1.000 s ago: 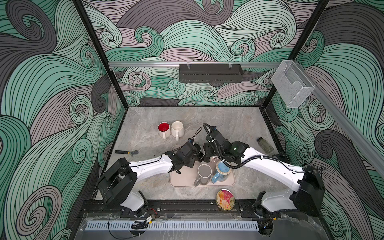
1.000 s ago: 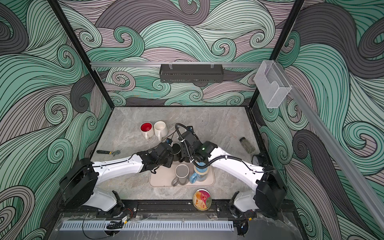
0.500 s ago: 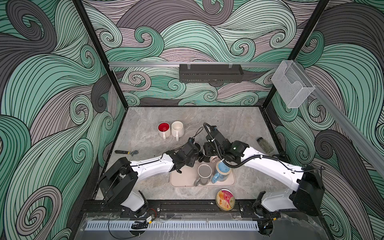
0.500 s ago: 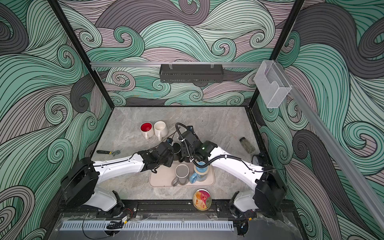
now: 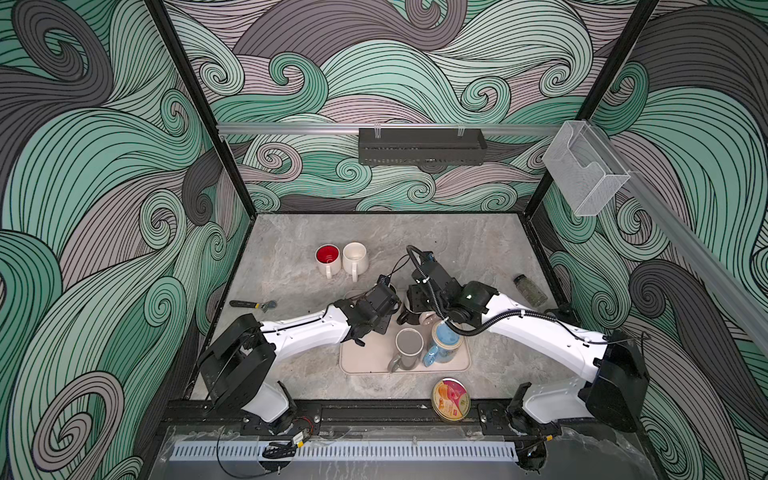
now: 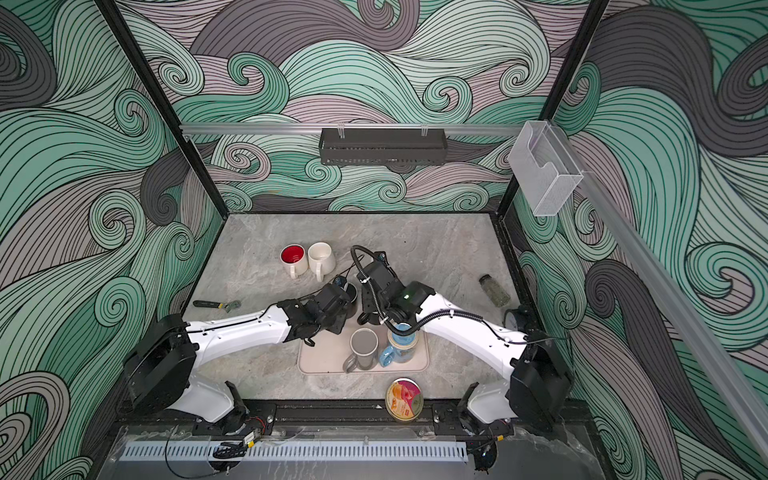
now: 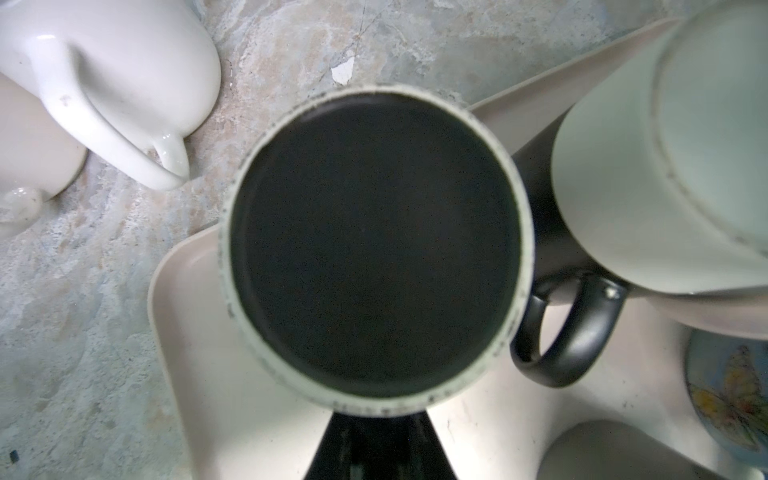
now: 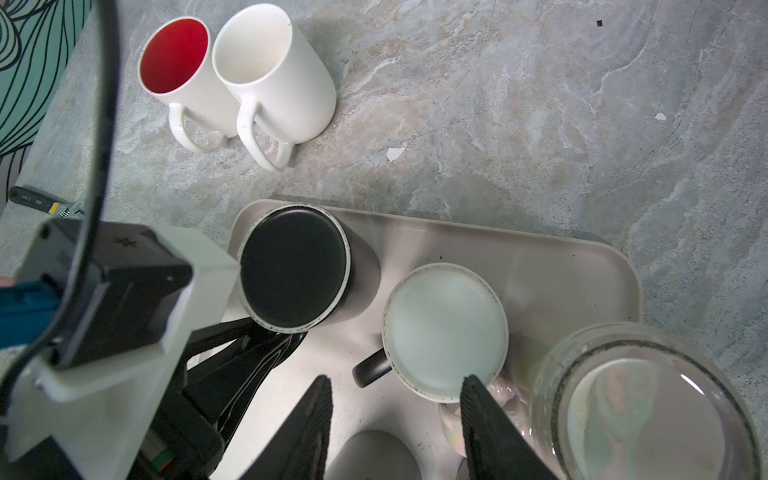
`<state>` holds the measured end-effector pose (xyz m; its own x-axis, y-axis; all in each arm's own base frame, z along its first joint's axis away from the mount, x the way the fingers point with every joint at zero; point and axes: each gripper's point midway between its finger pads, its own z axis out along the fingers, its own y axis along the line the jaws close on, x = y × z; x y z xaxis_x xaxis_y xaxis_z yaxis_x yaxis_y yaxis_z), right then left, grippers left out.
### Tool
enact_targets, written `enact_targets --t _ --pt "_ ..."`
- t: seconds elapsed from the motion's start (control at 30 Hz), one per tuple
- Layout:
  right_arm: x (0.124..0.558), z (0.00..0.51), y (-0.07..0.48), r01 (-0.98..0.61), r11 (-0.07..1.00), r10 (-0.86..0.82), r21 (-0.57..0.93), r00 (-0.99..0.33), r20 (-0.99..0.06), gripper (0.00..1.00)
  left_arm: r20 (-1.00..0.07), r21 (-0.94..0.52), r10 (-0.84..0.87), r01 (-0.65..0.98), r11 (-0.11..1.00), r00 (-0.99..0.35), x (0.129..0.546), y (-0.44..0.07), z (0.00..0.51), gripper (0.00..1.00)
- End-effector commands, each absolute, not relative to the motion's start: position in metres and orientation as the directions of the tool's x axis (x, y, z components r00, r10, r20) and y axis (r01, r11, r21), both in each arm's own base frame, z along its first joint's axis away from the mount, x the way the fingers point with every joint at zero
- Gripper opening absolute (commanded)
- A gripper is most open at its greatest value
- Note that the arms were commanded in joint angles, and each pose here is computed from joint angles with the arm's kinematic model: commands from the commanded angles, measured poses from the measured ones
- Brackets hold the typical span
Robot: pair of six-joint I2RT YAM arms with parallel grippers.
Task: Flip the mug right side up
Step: 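Lift the black mug off the tray with the left gripper while the right gripper approaches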
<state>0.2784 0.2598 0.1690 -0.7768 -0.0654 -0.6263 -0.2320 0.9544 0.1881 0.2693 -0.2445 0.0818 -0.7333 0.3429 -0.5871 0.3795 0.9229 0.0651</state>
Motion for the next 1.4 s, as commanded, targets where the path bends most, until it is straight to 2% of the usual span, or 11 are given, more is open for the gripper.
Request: enact_targets --t 0.0,0.23,0.37,0.57,0.7,0.8,1.0,1.13,1.37 --pt "0.288 0.183 0.259 -0.222 0.955 -0.039 0.197 -0.752 -0.658 0.52 -0.658 0.096 0.341 0.374 0.922 -0.671 0.278 -0.249 0.124 0.00" --pt "0.306 0.209 0.246 -0.194 0.947 0.031 0.255 -0.738 -0.675 0.52 -0.721 0.087 0.322 0.381 0.921 -0.613 0.276 -0.245 0.184 0.00" --pt "0.322 0.232 0.239 -0.193 0.939 0.065 0.285 -0.714 -0.697 0.52 -0.796 0.098 0.307 0.390 0.916 -0.522 0.282 -0.244 0.225 0.00" --pt "0.362 0.254 0.238 -0.197 0.927 0.094 0.318 -0.700 -0.708 0.51 -0.871 0.122 0.280 0.373 0.920 -0.405 0.310 -0.246 0.281 0.00" --pt "0.403 0.259 0.240 -0.180 0.920 0.128 0.347 -0.700 -0.702 0.52 -0.883 0.065 0.219 0.355 0.933 -0.414 0.341 -0.245 0.305 0.00" --pt "0.433 0.261 0.241 -0.159 0.905 0.177 0.394 -0.701 -0.691 0.52 -0.889 0.024 0.174 0.338 0.941 -0.423 0.364 -0.240 0.311 0.00" --pt "0.474 0.275 0.240 -0.121 0.887 0.231 0.446 -0.719 -0.655 0.52 -0.841 -0.158 0.038 0.311 0.937 -0.540 0.406 -0.230 0.304 0.00" --pt "0.475 0.281 0.248 -0.138 0.877 0.212 0.461 -0.750 -0.627 0.51 -0.815 -0.238 -0.003 0.330 0.914 -0.579 0.411 -0.233 0.307 0.00" --pt "0.464 0.264 0.264 -0.185 0.804 0.237 0.565 -0.772 -0.590 0.51 -0.866 -0.315 -0.087 0.401 0.860 -0.493 0.400 -0.239 0.314 0.00"
